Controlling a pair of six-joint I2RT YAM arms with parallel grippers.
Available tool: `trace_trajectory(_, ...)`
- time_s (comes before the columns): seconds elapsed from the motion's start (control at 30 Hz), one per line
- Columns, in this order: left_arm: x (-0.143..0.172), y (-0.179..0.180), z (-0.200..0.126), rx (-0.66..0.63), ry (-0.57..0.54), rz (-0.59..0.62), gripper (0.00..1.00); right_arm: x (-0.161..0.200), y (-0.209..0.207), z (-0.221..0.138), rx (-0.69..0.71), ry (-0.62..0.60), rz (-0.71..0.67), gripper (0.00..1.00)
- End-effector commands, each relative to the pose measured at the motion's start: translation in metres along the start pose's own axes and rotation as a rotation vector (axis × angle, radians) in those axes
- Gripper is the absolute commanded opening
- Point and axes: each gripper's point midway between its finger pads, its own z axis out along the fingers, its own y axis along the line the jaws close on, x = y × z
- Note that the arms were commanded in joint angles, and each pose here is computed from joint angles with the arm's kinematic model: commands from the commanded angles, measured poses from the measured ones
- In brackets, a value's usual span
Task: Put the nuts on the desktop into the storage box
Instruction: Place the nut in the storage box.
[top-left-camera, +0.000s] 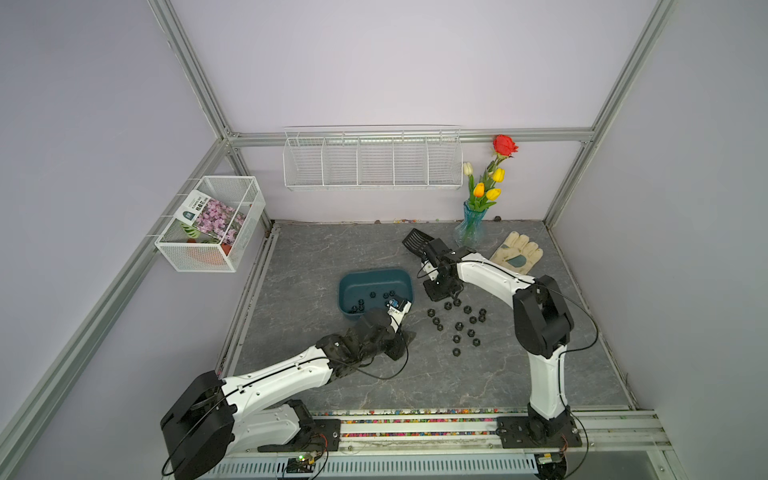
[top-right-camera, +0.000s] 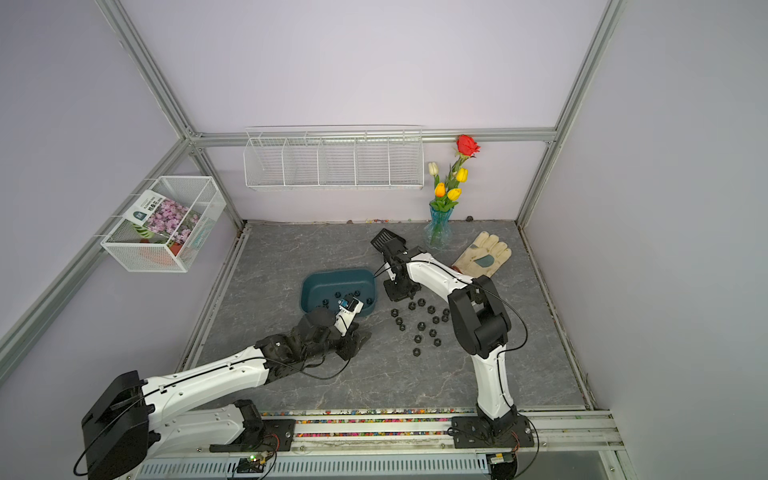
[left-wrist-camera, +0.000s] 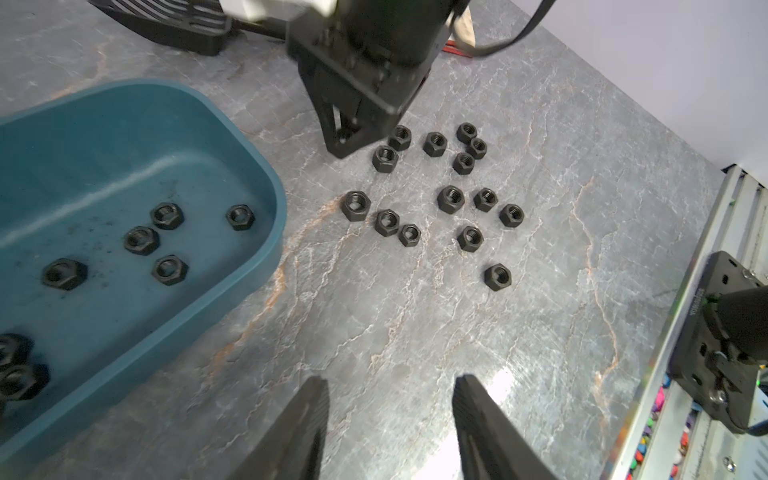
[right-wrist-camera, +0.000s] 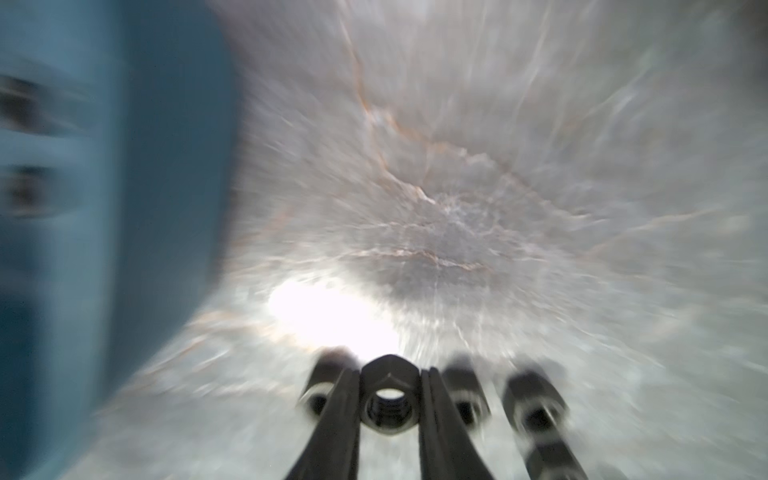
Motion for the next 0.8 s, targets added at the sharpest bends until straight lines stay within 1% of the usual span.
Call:
trace_trajectory(0.0, 0.004, 0.009, -0.003, -0.051, -0.01, 0.013, 0.54, -0.017, 0.02, -0.052, -0.022, -0.094, -0.072, 0.08)
trace_trajectory(0.07, 0.005, 0.015, -0.004, -0.081, -0.015, 0.007, 0.54, -0.023, 0.033, -0.066, -0.061, -0.114, -0.09, 0.08)
trace_trajectory(0.17, 0.005, 0.025, -0.006, -0.135, -0.026, -0.027, 0.54, -0.034, 0.053, -0.076, -0.116, -0.147, -0.122, 0.08)
trace_trajectory(0.3, 0.005, 0.03, -0.006, -0.167, -0.032, -0.047, 0.54, -0.044, 0.073, -0.072, -0.156, -0.138, -0.151, 0.08)
trace_trajectory(0.5, 0.007, 0.04, -0.011, -0.215, -0.049, -0.068, 0.54, -0.051, 0.098, -0.04, -0.186, -0.068, -0.194, 0.08)
trace_trajectory(0.67, 0.006, 0.046, -0.019, -0.247, -0.072, -0.078, 0.54, -0.055, 0.105, -0.012, -0.199, -0.029, -0.187, 0.08)
trace_trajectory(0.77, 0.01, 0.049, -0.021, -0.259, -0.068, -0.078, 0.54, -0.054, 0.108, 0.002, -0.212, -0.011, -0.184, 0.08)
